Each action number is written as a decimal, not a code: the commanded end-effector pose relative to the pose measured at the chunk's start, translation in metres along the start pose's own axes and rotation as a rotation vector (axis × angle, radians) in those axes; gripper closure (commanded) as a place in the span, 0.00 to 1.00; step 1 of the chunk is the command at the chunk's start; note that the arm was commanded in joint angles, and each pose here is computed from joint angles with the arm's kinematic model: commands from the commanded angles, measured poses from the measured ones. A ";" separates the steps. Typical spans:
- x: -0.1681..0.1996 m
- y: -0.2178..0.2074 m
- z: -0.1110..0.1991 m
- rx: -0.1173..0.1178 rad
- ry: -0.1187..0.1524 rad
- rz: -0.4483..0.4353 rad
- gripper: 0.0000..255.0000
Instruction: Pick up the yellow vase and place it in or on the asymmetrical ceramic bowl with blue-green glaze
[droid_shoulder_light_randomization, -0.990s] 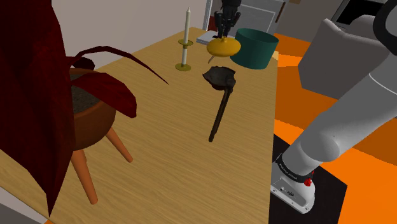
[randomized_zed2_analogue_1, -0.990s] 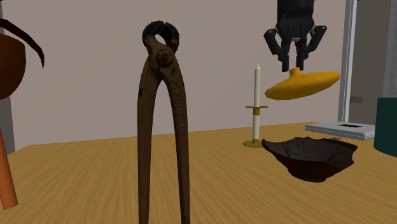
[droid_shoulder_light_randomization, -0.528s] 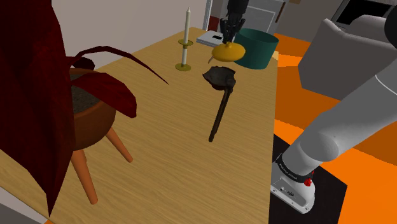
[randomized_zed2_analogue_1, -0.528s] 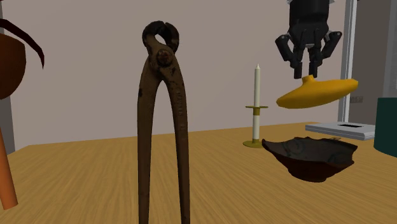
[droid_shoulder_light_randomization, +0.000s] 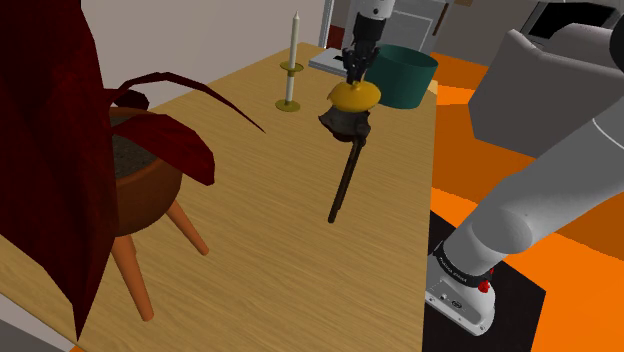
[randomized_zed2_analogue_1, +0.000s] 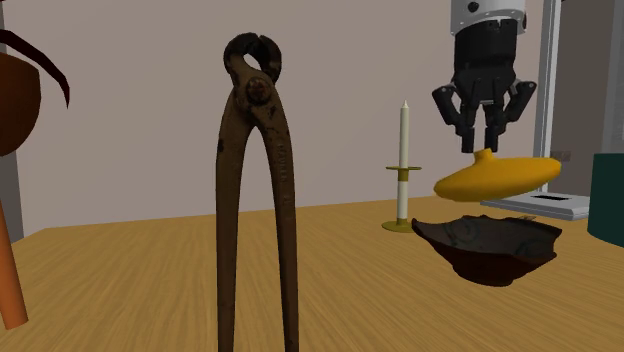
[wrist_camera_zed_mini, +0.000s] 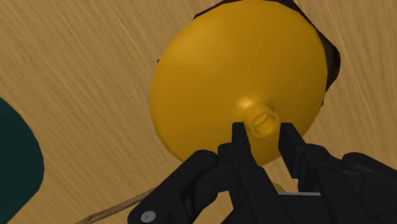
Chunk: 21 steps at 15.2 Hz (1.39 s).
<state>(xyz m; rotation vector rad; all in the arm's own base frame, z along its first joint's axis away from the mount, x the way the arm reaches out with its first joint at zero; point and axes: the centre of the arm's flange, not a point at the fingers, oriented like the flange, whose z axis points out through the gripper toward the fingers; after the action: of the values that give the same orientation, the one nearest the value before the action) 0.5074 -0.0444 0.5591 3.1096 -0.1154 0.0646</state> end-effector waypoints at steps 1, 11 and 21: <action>0.001 0.000 0.009 0.000 0.001 0.000 1.00; -0.001 -0.001 0.044 0.000 0.001 0.000 1.00; -0.001 -0.001 0.044 0.000 0.001 0.000 0.00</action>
<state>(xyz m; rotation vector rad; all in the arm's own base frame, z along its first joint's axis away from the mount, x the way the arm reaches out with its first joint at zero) 0.5084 -0.0443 0.5147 3.1096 -0.1154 0.0661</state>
